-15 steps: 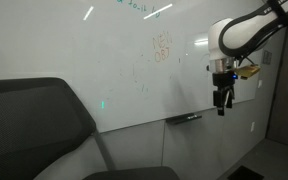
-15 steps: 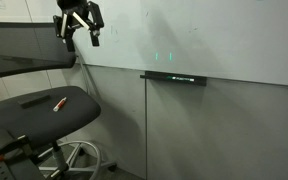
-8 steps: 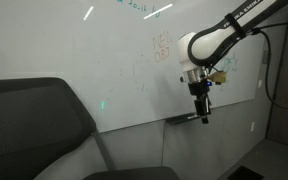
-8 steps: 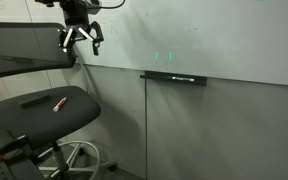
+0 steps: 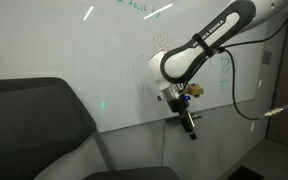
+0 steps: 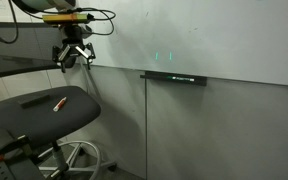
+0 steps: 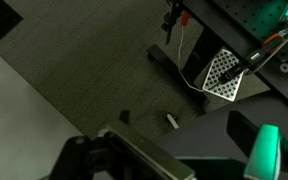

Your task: Use the red marker to write on the whiteboard.

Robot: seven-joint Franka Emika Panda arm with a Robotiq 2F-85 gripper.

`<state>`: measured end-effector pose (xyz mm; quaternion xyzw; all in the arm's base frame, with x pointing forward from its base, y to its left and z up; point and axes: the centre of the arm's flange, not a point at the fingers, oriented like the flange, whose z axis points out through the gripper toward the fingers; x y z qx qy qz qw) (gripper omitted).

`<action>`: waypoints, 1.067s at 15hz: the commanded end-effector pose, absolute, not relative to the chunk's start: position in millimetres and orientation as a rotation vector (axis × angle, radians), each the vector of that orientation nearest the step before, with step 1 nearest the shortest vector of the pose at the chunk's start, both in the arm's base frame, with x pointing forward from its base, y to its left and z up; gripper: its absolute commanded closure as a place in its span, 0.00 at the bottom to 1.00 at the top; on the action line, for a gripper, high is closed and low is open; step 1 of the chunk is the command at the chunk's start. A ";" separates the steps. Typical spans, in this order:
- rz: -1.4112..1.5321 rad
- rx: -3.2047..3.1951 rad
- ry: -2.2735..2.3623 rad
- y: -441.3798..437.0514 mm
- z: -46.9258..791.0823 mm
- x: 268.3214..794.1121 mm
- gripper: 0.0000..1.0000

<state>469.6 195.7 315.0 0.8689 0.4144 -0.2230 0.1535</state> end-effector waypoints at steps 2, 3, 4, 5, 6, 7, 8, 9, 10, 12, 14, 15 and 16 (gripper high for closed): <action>-0.775 2.326 1.329 252.5 279.2 494.4 0.00; -0.791 2.303 1.353 260.5 269.5 493.1 0.00; -0.807 2.284 1.378 271.5 258.6 492.9 0.00; -0.828 2.268 1.394 278.8 249.4 491.1 0.00; -0.841 2.253 1.414 287.6 241.1 488.7 0.00; -0.852 2.240 1.429 295.2 232.7 486.3 0.00; -0.867 2.229 1.444 300.6 226.8 482.6 0.00; -0.884 2.219 1.459 308.6 223.2 478.6 0.00; -0.882 2.209 1.469 316.3 221.2 474.2 0.00; -0.860 2.188 1.495 331.0 221.1 462.0 0.00; -0.843 2.176 1.527 344.9 220.9 453.1 0.00; -0.829 2.169 1.554 352.1 220.6 451.0 0.00; -0.820 2.160 1.584 357.3 219.3 449.8 0.00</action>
